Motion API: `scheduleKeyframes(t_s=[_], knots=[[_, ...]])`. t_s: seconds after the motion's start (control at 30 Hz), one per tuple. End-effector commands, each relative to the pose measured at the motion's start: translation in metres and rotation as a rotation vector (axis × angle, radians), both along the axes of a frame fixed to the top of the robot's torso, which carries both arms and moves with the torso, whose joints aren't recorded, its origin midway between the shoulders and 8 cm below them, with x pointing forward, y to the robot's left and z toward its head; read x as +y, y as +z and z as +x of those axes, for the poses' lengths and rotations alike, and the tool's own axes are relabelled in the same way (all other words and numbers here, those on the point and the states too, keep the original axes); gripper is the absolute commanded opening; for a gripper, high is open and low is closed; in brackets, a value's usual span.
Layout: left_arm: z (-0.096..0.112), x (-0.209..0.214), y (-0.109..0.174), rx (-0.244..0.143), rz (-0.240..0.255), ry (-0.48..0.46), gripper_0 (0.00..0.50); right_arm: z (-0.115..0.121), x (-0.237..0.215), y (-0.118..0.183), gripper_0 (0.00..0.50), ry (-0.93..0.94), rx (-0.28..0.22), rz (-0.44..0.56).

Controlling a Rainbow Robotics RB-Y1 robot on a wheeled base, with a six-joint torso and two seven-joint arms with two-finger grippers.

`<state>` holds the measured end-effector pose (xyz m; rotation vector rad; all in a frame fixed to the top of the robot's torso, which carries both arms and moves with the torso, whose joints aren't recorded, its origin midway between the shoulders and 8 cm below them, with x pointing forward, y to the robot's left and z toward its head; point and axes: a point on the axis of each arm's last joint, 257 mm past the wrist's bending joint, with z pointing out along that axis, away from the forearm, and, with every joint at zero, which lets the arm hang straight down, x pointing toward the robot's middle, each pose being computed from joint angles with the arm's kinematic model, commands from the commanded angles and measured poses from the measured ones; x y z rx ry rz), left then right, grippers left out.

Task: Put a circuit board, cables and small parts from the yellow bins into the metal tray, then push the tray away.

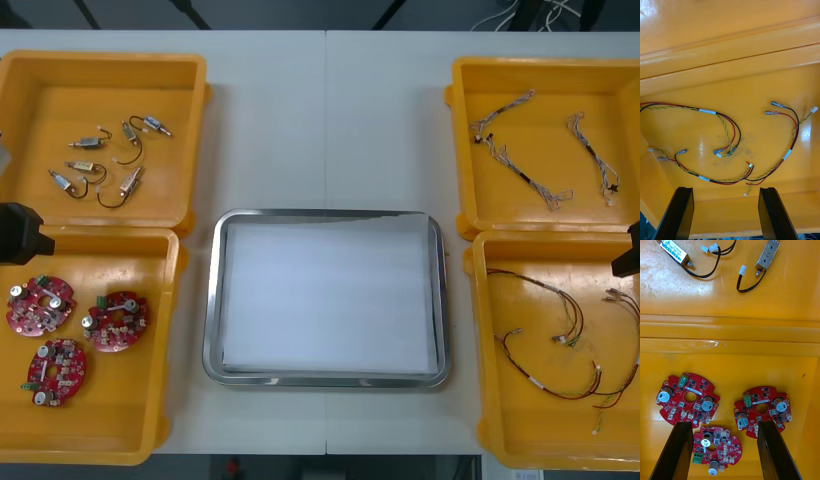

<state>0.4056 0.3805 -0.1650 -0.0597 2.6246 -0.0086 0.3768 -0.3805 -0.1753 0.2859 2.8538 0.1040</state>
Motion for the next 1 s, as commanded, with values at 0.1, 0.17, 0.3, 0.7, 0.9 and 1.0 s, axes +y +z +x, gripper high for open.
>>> scheduleKeyframes(t_s=[0.1, 0.17, 0.3, 0.7, 0.9, 1.0], knots=[[-0.0054, 0.0022, -0.0103, 0.018, -0.013, 0.026, 0.499, -0.0012, -0.0109, 0.015, 0.5, -0.011, -0.029, -0.027], [-0.0054, 0.0022, -0.0103, 0.018, -0.013, 0.026, 0.498, -0.0012, -0.0109, 0.015, 0.5, -0.011, -0.029, -0.027], [-0.0054, 0.0022, -0.0103, 0.018, -0.013, 0.026, 0.498, -0.0012, -0.0109, 0.015, 0.5, -0.011, -0.029, -0.027], [-0.0054, 0.0022, -0.0103, 0.018, -0.013, 0.026, 0.5, -0.0012, -0.0109, 0.015, 0.5, -0.011, -0.029, -0.027], [-0.0054, 0.0022, -0.0103, 0.018, -0.013, 0.026, 0.499, -0.0012, -0.0109, 0.015, 0.5, -0.011, -0.029, -0.027], [-0.0054, 0.0022, -0.0103, 0.018, -0.013, 0.026, 0.5, -0.0012, -0.0109, 0.015, 0.5, -0.011, -0.029, -0.027]])
